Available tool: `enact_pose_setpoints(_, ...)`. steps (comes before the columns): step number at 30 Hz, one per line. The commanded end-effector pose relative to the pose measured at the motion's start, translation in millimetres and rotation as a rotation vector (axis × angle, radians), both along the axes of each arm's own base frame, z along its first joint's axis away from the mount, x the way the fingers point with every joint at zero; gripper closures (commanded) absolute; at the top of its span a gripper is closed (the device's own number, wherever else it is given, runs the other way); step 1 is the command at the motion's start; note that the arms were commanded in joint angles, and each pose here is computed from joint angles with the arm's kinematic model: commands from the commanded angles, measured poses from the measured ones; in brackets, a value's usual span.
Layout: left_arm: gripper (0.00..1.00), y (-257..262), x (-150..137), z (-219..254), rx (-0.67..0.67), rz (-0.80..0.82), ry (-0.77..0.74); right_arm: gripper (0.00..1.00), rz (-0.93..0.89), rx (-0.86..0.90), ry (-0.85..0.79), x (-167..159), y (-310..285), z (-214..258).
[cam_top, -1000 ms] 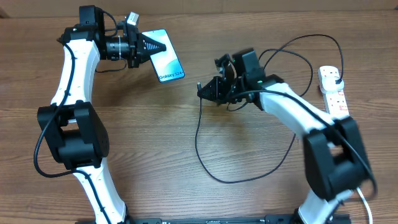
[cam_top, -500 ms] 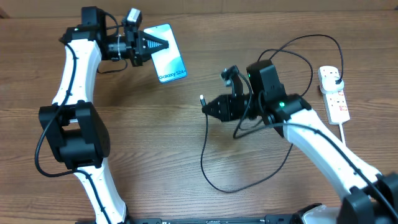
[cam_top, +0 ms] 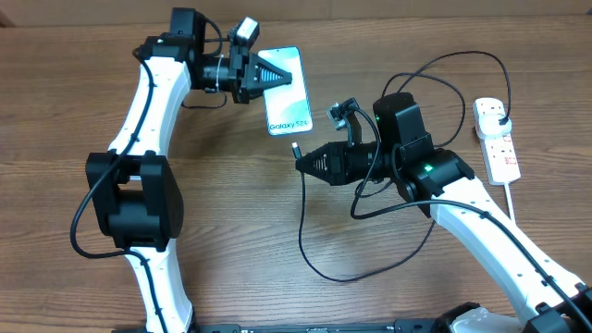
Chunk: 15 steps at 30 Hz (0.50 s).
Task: Plug charger to phone and switch on socket
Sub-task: 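Move the cable plug up to the phone's bottom port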
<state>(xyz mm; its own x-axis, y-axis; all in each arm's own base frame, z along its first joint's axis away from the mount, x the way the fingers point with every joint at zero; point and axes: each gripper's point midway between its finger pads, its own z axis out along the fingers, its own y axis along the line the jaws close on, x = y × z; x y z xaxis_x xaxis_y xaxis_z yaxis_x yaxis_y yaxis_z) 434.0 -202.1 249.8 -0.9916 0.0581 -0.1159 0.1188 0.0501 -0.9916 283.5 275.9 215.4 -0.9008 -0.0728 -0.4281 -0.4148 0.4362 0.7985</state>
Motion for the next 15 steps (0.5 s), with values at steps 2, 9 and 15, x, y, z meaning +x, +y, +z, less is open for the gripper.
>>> enact_pose_setpoints(2,0.96,4.5,0.3,19.4,-0.054,-0.006,-0.002,0.96,-0.009,0.056,-0.008,0.3,3.8,18.7)
enact_pose_setpoints(9,0.96,3.0,4.8,21.1,-0.051,-0.007,0.042,0.96,-0.034,0.074,0.003,4.7,5.0,23.4)
enact_pose_setpoints(15,0.96,-1.5,3.1,20.2,-0.044,-0.014,0.06,0.96,-0.067,0.067,0.009,9.9,3.6,22.6)
